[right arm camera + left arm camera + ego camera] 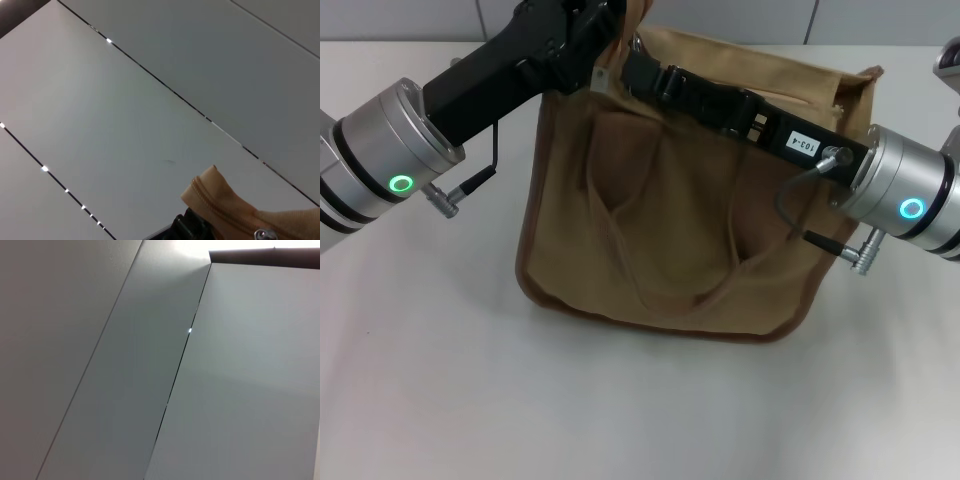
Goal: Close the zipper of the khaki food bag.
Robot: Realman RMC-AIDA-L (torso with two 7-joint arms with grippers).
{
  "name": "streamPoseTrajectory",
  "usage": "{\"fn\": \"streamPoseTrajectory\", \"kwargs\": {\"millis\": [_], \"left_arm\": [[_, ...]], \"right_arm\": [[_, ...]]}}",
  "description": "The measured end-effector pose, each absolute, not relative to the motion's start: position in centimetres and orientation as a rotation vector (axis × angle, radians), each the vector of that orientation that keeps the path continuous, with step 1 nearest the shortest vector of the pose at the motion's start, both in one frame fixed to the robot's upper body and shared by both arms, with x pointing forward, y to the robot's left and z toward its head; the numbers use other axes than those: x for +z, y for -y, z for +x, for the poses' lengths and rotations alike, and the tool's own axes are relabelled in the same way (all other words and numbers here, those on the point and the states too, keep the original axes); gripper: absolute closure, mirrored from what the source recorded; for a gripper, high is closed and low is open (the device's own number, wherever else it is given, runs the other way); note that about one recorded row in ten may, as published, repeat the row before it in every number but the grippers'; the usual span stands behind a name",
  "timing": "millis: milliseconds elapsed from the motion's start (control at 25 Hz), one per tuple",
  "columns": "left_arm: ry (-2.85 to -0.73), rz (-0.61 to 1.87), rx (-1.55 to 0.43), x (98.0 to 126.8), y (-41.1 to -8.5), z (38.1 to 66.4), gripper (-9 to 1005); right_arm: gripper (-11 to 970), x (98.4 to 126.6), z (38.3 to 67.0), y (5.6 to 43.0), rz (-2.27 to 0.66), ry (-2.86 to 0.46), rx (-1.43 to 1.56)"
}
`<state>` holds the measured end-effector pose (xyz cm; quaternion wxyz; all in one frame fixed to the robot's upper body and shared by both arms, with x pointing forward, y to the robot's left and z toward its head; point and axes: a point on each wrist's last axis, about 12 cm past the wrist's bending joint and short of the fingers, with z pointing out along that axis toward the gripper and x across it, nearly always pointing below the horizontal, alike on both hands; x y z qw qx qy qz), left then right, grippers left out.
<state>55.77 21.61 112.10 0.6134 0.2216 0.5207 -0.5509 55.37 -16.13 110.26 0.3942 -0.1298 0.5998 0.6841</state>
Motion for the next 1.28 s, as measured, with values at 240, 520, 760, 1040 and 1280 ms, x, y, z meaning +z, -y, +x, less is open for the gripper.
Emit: {"fn": "streamPoseTrajectory", "kwargs": {"millis": [240, 520, 760, 1040, 1280], "left_arm": [[-1.198, 0.51, -1.264, 112.1, -21.7, 55.8, 957], [-1.194, 0.511, -1.26, 112.2, -21.7, 55.9, 956], [-1.193, 0.511, -1.259, 112.2, -21.7, 55.9, 955], [-1.193, 0.512, -1.26, 112.2, -21.6, 55.9, 954], [-1.193, 0.512, -1.26, 112.2, -21.6, 55.9, 953]], "right_arm": [[229, 110.2, 55.5, 16.1, -0.332, -1.528, 1.723], [389, 110.2, 55.9, 16.0, -0.34, -1.55, 1.689], [704, 110.5, 56.2, 15.8, -0.359, -1.539, 1.681], [859, 110.9, 56.5, 15.1, -0.401, -1.538, 1.689], [938, 110.9, 56.7, 15.1, -0.393, -1.545, 1.679]]}}
